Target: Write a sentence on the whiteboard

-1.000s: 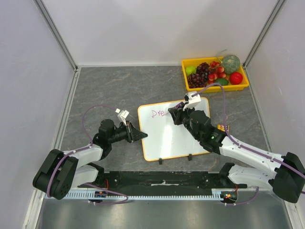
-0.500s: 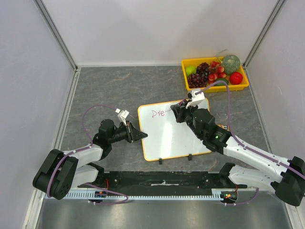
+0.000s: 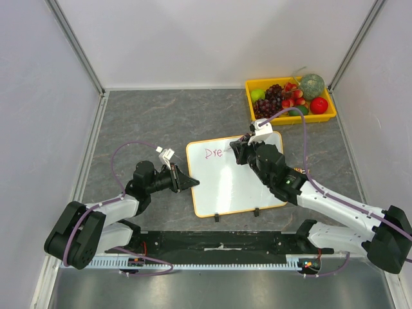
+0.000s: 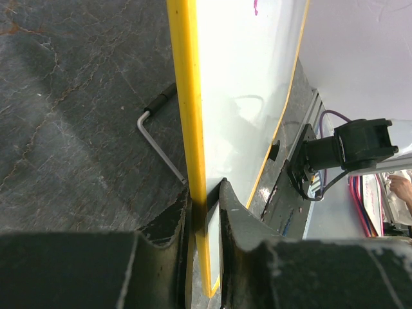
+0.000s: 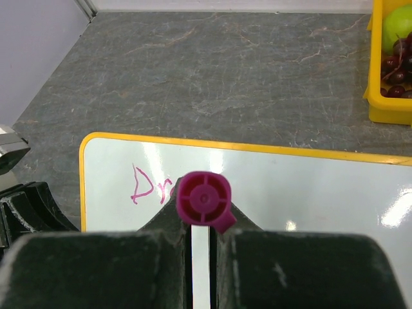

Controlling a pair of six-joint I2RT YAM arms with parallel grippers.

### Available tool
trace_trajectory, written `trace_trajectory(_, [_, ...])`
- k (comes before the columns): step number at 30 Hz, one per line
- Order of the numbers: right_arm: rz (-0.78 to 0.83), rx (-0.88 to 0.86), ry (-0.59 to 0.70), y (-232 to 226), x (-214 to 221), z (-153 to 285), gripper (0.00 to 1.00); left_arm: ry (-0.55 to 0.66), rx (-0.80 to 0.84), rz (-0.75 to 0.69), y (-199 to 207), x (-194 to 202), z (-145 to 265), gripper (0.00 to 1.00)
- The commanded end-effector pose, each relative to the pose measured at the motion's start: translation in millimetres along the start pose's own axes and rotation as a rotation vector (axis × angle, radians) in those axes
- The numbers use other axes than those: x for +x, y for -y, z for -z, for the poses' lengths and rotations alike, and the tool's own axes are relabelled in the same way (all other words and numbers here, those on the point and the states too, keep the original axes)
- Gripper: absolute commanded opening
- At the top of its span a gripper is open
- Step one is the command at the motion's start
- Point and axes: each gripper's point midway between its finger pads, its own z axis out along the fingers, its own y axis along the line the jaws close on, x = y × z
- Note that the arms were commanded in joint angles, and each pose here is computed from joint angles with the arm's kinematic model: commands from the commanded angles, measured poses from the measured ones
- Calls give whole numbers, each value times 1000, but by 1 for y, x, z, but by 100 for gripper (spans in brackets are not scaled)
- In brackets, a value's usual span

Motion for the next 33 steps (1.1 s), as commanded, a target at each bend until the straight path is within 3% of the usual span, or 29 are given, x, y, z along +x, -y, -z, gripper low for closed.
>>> trace_trajectory(1, [-33,27,70,4,-23,0,0,-15,-71,-48,-18,6,0,2])
trace_trajectory(33, [-48,-45,-7,2,13,6,0,-18,-70,-47,-18,6,-1,2])
